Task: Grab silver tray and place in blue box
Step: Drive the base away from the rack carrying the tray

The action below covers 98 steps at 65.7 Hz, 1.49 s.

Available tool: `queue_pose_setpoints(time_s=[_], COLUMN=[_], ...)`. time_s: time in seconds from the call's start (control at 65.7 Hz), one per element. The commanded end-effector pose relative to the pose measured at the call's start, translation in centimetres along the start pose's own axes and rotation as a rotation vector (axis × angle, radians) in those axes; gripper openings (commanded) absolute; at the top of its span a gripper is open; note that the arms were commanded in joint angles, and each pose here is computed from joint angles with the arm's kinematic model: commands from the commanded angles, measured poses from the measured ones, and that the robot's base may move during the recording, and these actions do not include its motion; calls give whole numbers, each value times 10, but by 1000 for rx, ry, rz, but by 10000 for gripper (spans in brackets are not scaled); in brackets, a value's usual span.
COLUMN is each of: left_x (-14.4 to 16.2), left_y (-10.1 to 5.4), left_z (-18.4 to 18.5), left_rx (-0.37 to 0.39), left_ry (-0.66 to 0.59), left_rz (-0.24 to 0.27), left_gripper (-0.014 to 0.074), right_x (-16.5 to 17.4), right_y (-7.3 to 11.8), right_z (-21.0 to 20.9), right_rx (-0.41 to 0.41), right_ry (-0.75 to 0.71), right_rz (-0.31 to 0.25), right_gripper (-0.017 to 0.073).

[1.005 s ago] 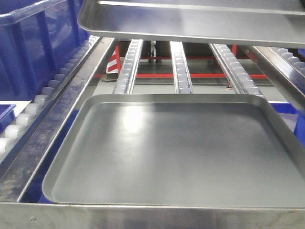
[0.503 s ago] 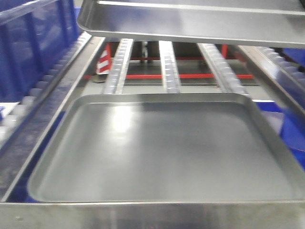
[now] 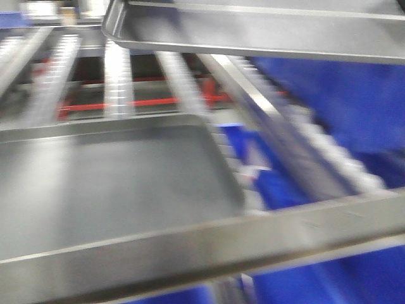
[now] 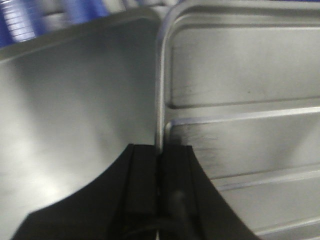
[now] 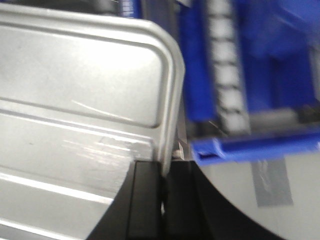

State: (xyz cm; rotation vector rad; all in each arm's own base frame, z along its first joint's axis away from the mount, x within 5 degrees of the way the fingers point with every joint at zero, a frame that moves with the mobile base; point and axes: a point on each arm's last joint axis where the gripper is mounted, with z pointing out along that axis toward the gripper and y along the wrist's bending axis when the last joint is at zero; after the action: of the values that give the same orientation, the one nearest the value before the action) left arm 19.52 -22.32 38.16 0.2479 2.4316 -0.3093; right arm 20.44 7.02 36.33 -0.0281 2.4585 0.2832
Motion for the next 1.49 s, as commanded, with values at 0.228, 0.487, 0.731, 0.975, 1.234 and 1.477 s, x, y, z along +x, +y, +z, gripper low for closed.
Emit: queue_pose_setpoints(time_s=[0.228,0.487,0.731,0.975,1.234,1.477], left_x=[-12,-12,-12,-12,-12,-12], left_y=[11,11,11,11,11,11], left_z=[-23,-23,-23,-23,-23,-23], left_rx=[-39,-39,-39,-39,-39,-37], left_ry=[-97,-97,-97,-97,-97,-95], left_rz=[14,14,14,14,14,13], left_gripper=[-98,-98,-98,-105,-105,-105], right_x=[-9,-9,-9,-9,-9,-9], right_y=[-5,-5,-5,-5,-5,-5], right_z=[-15,-15,-15,-15,-15,-15], right_rx=[48,48,48,48,48,48], right_ry=[-83,-83,-83,-83,-83,-83], right_rz=[-49,-49,-49,-49,-49,-49], right_gripper=[60,60,60,60,60,60])
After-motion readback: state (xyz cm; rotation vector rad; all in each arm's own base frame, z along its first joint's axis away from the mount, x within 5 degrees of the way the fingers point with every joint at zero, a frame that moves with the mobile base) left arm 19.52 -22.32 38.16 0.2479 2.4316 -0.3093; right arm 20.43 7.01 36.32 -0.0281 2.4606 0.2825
